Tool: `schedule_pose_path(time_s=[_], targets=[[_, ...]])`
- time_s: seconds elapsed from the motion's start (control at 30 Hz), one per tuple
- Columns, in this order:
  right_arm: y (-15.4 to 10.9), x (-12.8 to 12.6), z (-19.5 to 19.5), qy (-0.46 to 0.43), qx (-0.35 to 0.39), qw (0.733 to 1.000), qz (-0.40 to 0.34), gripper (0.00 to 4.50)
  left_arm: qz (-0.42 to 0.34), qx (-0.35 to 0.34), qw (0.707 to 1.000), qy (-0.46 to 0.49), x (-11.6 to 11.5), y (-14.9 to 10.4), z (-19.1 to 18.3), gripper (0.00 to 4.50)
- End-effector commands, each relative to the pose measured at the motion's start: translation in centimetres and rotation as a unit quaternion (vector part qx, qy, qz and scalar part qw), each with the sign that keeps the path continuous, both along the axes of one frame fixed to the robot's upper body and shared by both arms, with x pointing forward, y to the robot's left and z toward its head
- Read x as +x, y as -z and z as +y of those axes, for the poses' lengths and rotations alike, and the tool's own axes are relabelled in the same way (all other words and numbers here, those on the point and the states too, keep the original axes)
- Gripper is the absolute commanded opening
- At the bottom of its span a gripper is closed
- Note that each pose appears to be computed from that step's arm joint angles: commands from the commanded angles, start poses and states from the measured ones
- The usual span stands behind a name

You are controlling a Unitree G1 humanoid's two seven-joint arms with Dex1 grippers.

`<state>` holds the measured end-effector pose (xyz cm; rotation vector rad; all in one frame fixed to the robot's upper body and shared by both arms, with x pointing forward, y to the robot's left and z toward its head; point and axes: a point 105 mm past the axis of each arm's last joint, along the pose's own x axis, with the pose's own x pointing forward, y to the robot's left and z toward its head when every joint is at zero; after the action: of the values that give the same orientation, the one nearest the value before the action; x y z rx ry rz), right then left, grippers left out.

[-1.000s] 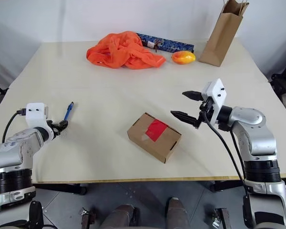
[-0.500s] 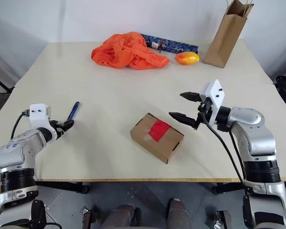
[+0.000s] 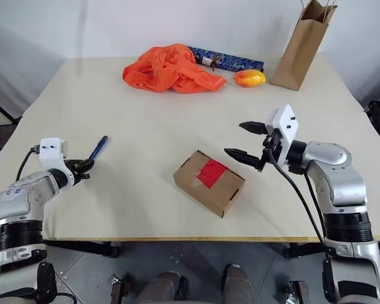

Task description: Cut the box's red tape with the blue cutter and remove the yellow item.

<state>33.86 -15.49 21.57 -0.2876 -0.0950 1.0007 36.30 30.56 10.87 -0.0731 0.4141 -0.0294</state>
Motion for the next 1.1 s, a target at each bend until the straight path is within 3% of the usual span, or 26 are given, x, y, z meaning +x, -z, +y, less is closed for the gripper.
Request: schedule_pose_path(time_s=[0.03, 0.27, 0.47, 0.67, 0.77, 0.93, 1.03, 1.1], targets=[[-1.0, -0.3, 0.2, -0.007, 0.0, 1.0, -0.019, 4.5, 0.06, -0.027, 0.997, 0.042, -0.5, 3.5, -2.2, 0.46], [-1.2, -0.2, 0.2, -0.006, -0.001, 1.0, -0.021, 4.5, 0.045, -0.007, 0.998, 0.054, -0.8, 2.7, -2.2, 0.44], [-2.0, -0.3, 0.7, -0.013, 0.0, 0.999, -0.029, 4.5, -0.017, 0.035, 0.991, 0.125, -2.4, 0.0, -2.9, 0.44], [-3.5, -1.5, 3.1, -0.06, -0.009, 0.998, -0.034, 4.5, -0.062, 0.085, 0.959, 0.262, -6.5, -0.7, -4.5, 0.44], [-3.8, -2.6, 5.0, -0.096, -0.031, 0.994, -0.031, 4.5, -0.105, 0.105, 0.922, 0.357, -8.7, -1.6, -5.5, 0.44], [-5.1, -4.9, 8.9, -0.177, -0.016, 0.983, -0.042, 4.5, -0.07, 0.151, 0.871, 0.462, -11.5, 0.0, -5.4, 0.44], [-4.4, -7.2, 11.4, -0.249, -0.044, 0.966, -0.053, 3.92, -0.087, 0.164, 0.845, 0.502, -11.9, -0.4, -6.1, 0.44], [-4.0, -8.6, 13.2, -0.297, -0.062, 0.95, -0.073, 3.24, -0.093, 0.177, 0.825, 0.528, -12.0, -0.7, -6.7, 0.44]])
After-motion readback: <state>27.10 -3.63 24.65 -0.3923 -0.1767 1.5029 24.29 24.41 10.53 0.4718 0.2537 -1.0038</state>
